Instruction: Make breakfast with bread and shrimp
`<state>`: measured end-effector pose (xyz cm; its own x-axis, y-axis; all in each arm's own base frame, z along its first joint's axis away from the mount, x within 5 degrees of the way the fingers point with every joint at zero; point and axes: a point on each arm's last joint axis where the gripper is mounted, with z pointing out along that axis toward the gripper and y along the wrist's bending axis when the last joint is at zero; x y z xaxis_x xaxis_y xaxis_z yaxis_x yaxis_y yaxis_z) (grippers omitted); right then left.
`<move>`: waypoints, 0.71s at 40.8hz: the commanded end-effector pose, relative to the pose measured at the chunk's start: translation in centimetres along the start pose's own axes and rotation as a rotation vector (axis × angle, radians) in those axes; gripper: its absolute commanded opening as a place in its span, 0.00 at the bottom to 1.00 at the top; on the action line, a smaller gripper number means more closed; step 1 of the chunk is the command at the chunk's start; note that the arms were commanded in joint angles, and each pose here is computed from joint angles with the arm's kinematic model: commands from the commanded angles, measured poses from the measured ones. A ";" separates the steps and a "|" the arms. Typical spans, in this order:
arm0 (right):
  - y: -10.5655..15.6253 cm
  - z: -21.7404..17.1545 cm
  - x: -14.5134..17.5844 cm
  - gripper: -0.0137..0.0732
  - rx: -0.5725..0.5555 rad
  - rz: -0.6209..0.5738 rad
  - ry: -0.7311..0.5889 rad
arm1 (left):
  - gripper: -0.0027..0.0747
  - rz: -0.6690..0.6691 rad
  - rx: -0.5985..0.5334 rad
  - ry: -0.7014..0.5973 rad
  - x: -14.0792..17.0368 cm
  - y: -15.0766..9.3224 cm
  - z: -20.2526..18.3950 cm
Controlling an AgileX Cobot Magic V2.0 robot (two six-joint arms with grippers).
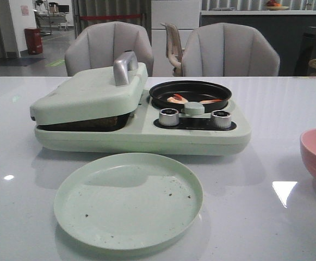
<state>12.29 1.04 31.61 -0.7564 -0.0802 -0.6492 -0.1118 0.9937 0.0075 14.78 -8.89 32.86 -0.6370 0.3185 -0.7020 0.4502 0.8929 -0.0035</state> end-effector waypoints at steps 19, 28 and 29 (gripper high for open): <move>0.0 -0.7 -1.0 0.21 0.007 -0.009 -0.083 | 0.16 -0.039 -0.113 -0.432 2.8 3.1 -3.3; 0.0 -0.7 -1.0 0.21 0.007 -0.009 -0.080 | 0.16 -0.116 -0.279 -0.568 8.3 4.0 -3.8; 0.0 -0.7 -1.0 0.21 0.007 -0.009 -0.080 | 0.16 -0.123 -0.297 -0.584 8.9 4.0 -3.6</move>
<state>12.29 1.04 31.61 -0.7564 -0.0802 -0.6492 -0.1118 0.9937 0.0075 9.41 -1.90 28.61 -0.3529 0.1056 -0.9297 0.2137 0.9764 0.0298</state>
